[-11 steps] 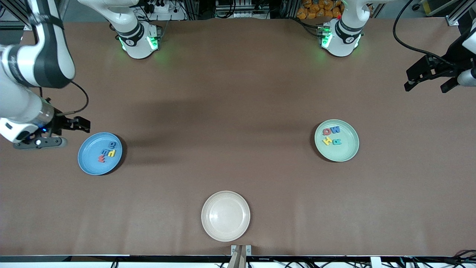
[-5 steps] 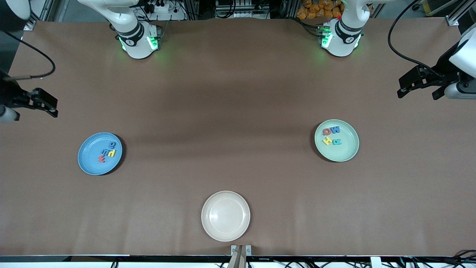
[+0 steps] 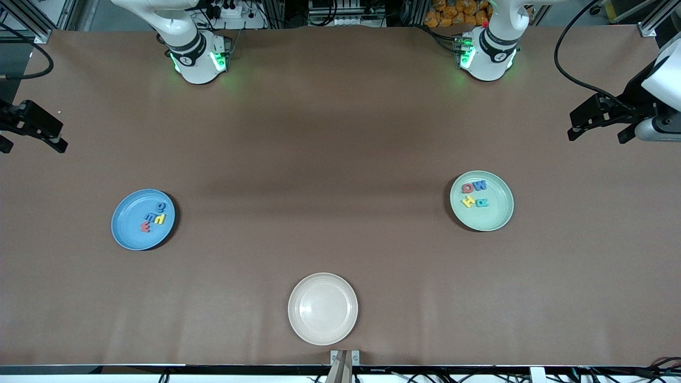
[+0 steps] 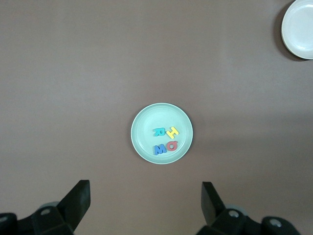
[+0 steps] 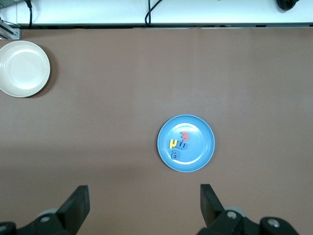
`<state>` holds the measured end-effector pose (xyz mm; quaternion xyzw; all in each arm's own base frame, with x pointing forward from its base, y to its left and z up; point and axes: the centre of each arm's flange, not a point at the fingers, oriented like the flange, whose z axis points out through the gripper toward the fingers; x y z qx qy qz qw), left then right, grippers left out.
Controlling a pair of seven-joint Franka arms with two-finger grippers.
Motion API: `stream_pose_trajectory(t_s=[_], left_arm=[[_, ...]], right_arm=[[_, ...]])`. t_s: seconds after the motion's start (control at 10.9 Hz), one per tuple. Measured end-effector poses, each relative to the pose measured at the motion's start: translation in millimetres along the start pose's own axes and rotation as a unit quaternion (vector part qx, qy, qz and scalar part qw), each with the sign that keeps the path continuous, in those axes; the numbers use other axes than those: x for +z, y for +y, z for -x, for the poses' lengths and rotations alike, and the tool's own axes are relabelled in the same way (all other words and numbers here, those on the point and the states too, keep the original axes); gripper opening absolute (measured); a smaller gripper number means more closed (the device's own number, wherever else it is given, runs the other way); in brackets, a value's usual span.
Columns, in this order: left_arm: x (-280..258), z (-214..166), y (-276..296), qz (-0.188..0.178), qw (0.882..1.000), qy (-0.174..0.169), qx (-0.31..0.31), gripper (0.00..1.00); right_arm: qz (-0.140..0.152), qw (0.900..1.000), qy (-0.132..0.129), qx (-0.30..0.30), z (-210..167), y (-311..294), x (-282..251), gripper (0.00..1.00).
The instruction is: Sort upper and lower case letters into plates
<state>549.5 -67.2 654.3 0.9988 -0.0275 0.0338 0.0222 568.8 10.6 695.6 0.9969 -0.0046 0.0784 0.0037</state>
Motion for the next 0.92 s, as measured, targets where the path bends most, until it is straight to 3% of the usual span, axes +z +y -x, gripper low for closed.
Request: stream_pose_trajectory(t_s=[0.28, 0.55, 0.92], left_arm=[[-0.2, 0.1, -0.1, 0.0, 1.0, 0.0, 0.0, 1.0], [-0.3, 0.1, -0.2, 0.0, 1.0, 0.0, 0.0, 1.0], [-1.0, 0.5, 1.7, 0.0, 1.0, 0.001, 0.002, 1.0]], right_arm=[[0.005, 1.0, 0.002, 0.0, 0.3, 1.5, -3.8, 1.0], [0.014, 0.999, -0.028, 0.004, 7.0, 4.2, 1.0, 1.0], [0.014, 0.999, -0.035, 0.006, 8.5, 5.0, 2.1, 1.0]])
